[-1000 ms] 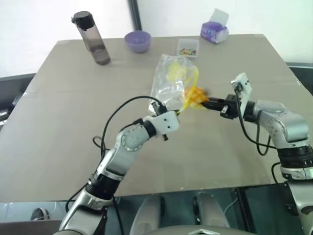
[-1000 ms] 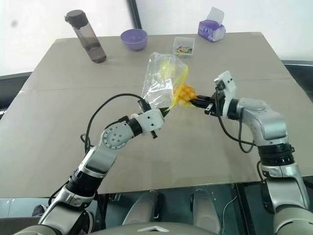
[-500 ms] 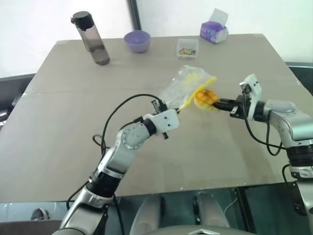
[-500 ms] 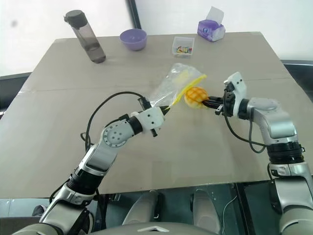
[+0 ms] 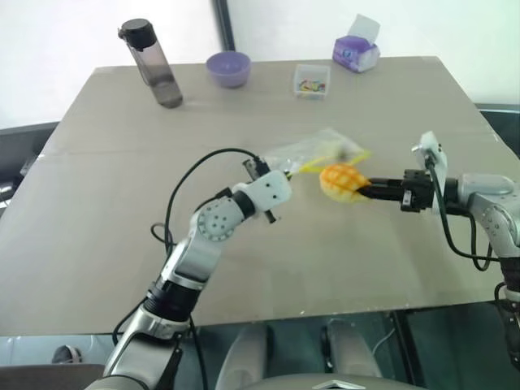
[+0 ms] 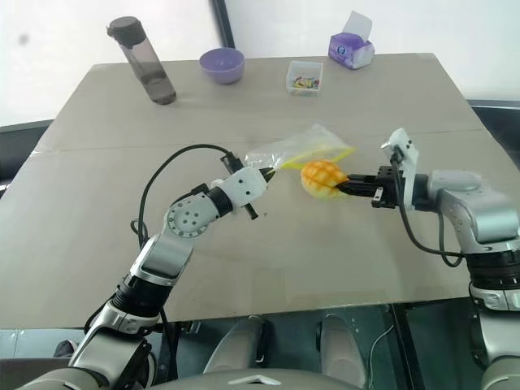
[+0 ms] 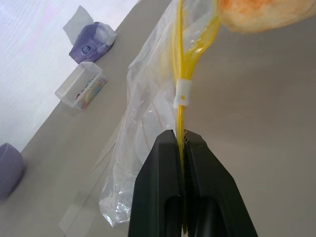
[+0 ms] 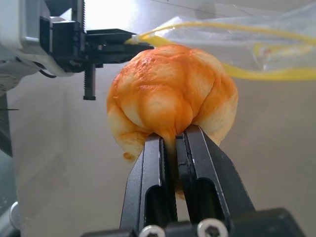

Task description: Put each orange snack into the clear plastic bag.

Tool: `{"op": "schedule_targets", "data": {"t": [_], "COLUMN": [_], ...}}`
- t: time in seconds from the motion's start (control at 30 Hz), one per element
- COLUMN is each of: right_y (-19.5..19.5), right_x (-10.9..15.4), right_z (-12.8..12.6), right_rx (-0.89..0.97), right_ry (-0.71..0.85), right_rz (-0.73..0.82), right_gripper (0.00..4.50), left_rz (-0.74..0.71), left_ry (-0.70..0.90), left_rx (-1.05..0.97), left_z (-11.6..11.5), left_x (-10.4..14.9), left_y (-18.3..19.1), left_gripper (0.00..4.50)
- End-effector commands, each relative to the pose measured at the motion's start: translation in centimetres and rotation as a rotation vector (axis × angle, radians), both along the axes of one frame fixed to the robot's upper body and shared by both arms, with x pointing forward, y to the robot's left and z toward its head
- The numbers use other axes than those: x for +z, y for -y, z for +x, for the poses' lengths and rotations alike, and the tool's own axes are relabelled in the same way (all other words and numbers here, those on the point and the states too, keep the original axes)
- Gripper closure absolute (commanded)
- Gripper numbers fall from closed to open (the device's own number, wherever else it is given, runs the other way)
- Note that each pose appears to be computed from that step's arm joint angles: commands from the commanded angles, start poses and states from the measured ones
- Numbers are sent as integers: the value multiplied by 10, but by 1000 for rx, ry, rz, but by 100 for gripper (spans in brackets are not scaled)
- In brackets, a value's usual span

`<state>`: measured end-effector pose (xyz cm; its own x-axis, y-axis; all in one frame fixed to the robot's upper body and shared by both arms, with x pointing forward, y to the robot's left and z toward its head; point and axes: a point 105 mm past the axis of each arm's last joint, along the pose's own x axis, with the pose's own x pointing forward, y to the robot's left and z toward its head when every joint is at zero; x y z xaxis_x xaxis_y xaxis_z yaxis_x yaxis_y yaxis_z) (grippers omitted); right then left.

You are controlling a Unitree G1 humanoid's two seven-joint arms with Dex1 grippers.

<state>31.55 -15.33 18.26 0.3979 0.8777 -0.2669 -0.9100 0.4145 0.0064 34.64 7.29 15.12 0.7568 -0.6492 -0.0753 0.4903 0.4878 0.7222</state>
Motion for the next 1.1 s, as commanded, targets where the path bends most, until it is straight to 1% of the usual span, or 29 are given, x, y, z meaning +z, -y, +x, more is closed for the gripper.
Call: {"op": "schedule_targets", "data": {"t": [0.03,0.2,0.37,0.5,0.6,0.67,0.73,0.77,0.87,1.0,1.03,1.1], "right_y": [4,6,4,7,7,8,12,9,-3,13,13,4], "right_x": [17,9,5,1,9,11,3,2,11,-7,-7,-1], "right_z": [-2,3,8,21,25,26,32,31,23,46,48,45], "right_rx": [-13,-40,-65,-127,-130,-128,-172,-164,-92,-259,-272,-233], "right_ry": [59,47,44,31,9,-5,-4,-2,0,18,20,17], "right_rz": [12,-18,-9,4,90,117,63,60,118,4,6,46], "right_gripper": [447,447,447,447,447,447,447,447,447,447,447,447], "left_rz": [-12,-13,-13,-13,-11,-10,-12,-12,-11,-13,-13,-14], "left_ry": [44,46,51,49,40,39,39,39,38,38,37,37], "left_rx": [-11,-22,-29,-50,-59,-61,-65,-68,-74,-81,-85,-90], "left_z": [0,-1,-2,-5,-6,-7,-8,-8,-9,-9,-9,-9], "left_x": [13,14,15,15,13,12,12,12,11,11,11,11], "left_y": [1,4,5,8,11,11,12,13,14,16,17,18], "left_gripper": [450,450,450,450,450,450,450,450,450,450,450,450]}}
